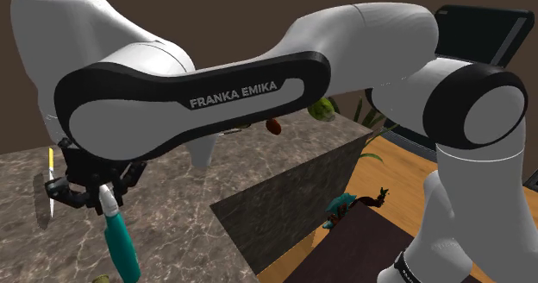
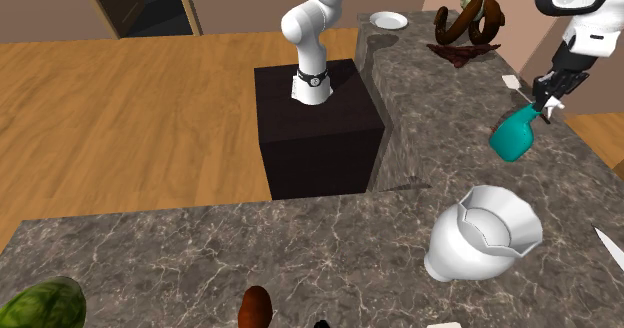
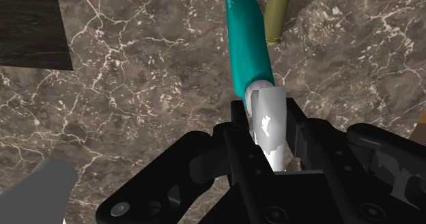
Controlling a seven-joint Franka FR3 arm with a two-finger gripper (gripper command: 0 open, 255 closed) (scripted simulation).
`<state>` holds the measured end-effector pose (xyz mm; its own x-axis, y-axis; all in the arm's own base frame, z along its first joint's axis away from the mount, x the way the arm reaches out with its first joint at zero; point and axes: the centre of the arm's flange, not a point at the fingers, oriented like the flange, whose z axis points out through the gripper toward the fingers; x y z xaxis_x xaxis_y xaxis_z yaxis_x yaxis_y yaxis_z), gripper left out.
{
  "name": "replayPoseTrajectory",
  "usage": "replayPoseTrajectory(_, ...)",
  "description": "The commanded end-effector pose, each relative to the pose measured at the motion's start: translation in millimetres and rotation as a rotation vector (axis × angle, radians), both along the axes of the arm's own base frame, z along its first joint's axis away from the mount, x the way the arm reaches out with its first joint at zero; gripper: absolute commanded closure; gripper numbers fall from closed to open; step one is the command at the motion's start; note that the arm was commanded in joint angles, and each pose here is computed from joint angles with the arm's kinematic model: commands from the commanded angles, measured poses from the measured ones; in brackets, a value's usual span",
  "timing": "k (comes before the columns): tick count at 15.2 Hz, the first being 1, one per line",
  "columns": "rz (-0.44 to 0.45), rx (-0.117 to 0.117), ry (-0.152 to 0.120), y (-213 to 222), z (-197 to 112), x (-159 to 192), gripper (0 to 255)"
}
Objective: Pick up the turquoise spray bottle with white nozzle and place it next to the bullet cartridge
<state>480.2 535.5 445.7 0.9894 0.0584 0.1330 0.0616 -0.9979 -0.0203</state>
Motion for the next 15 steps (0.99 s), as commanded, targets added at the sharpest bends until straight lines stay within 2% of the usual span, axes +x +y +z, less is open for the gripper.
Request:
replayPoseTrajectory(1, 0.000, 0.001, -0.001, -0.2, -10.0, -0.4, 255)
replayPoseTrajectory(9, 0.000, 0.001, -0.001, -0.2, -14.1, -0.4, 255)
replayPoseTrajectory(10, 0.000, 0.001, -0.001, -0.2, -14.1, -0.4, 0)
replayPoseTrajectory(15, 0.000, 0.001, -0.001, -0.2, -14.1, -0.5, 0)
